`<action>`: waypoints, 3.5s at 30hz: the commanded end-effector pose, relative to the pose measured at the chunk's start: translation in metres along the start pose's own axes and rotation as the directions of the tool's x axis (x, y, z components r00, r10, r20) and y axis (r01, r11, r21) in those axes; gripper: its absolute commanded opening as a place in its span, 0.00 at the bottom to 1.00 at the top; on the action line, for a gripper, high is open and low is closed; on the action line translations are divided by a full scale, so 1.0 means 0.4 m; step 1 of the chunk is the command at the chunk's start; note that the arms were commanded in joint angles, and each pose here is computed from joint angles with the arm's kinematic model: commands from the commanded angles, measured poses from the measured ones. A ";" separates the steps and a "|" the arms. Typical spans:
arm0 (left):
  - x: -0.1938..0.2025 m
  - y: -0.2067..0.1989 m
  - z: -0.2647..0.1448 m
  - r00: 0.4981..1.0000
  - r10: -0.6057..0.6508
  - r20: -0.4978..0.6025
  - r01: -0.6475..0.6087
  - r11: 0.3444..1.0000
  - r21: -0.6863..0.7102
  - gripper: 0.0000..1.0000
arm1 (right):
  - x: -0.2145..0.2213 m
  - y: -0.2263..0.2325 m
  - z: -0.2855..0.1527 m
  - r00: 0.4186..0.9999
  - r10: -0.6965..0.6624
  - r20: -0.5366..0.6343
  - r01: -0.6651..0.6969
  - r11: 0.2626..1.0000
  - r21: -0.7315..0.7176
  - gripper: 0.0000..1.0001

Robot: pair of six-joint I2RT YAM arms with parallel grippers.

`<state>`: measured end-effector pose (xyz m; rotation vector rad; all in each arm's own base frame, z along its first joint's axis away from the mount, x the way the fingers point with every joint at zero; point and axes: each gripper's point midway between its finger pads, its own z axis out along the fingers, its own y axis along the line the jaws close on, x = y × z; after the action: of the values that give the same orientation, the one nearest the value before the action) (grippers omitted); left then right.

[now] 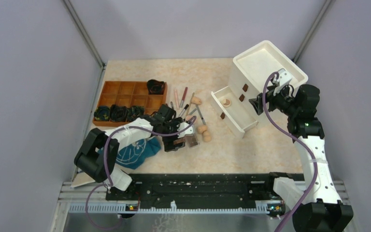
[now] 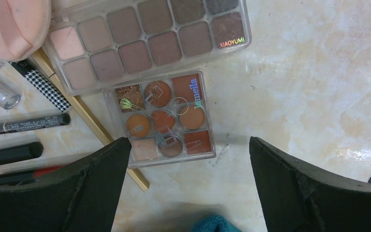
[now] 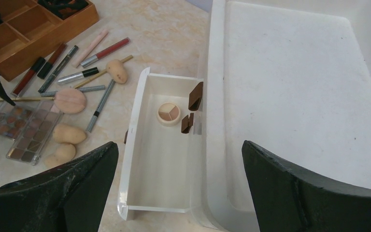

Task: Organize the makeup
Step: Pick up the makeup from the center of the board.

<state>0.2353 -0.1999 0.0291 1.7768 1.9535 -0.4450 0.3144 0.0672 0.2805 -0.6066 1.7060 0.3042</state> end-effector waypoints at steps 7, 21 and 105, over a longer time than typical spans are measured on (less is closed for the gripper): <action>-0.054 0.011 0.020 0.996 0.014 0.085 -0.018 0.999 0.041 0.99 | -0.014 -0.005 -0.003 1.000 -0.013 0.018 0.014 1.000 -0.007 0.99; -0.038 0.033 0.044 0.998 0.056 0.037 -0.057 0.997 0.047 0.99 | -0.008 -0.007 0.001 1.000 -0.014 0.009 0.014 1.000 -0.008 0.99; -0.611 0.264 -0.081 0.878 -0.043 0.477 0.081 0.995 -0.059 0.50 | -0.065 -0.022 -0.033 0.999 -0.017 0.043 0.014 0.998 0.060 0.99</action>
<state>0.3273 -0.3332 0.1616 1.5270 1.7332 -0.6352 0.3106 0.0661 0.2789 -0.5916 1.7265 0.3062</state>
